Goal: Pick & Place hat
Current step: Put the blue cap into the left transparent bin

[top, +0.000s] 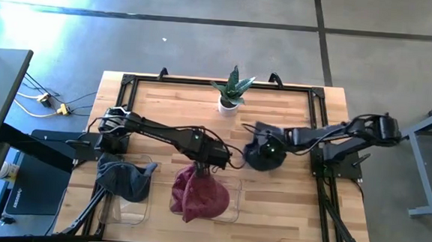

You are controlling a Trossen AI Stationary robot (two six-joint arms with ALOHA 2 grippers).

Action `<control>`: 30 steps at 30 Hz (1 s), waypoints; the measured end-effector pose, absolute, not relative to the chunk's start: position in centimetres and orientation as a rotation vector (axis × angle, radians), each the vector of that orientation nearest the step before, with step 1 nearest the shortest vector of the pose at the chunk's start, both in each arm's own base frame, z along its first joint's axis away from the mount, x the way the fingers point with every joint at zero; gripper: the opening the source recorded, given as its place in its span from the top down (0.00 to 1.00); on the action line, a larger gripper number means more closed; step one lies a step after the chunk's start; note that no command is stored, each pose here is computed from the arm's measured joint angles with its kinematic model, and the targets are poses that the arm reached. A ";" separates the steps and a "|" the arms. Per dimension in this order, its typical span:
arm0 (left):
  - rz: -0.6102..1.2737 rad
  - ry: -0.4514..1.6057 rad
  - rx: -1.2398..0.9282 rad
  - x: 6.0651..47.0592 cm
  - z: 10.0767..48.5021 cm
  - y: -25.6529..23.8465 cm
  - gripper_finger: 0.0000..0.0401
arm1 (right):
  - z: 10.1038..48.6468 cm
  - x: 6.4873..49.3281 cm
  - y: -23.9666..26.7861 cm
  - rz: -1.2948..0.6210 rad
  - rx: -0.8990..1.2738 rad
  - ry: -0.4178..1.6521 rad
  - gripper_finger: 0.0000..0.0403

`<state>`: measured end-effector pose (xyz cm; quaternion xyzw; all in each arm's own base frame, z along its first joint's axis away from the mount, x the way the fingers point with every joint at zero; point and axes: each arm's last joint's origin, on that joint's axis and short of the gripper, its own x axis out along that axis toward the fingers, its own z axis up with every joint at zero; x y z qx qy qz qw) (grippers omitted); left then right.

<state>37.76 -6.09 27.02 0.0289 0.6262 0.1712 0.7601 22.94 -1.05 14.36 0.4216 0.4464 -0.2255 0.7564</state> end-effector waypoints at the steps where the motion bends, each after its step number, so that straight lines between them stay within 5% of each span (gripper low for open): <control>1: 0.376 1.369 0.066 37.5 27.2 -6.0 0.40 | 15.1 23.2 -1.1 -0.467 0.897 0.960 0.93; 6: 0.397 1.304 0.026 37.1 28.5 -5.9 0.40 | 19.3 23.3 -1.2 -0.371 0.786 0.939 0.92; 11: 0.396 1.165 -0.083 38.3 29.1 -5.9 0.40 | 22.1 21.7 -1.5 -0.364 0.716 1.026 0.78; 19: 0.291 0.875 -0.345 43.6 27.7 -4.1 0.40 | 21.6 19.6 -0.2 -0.300 0.654 1.053 0.60; 30: 0.478 0.844 -0.492 47.5 20.6 -0.8 0.40 | 16.6 18.0 0.3 -0.429 0.672 1.053 0.78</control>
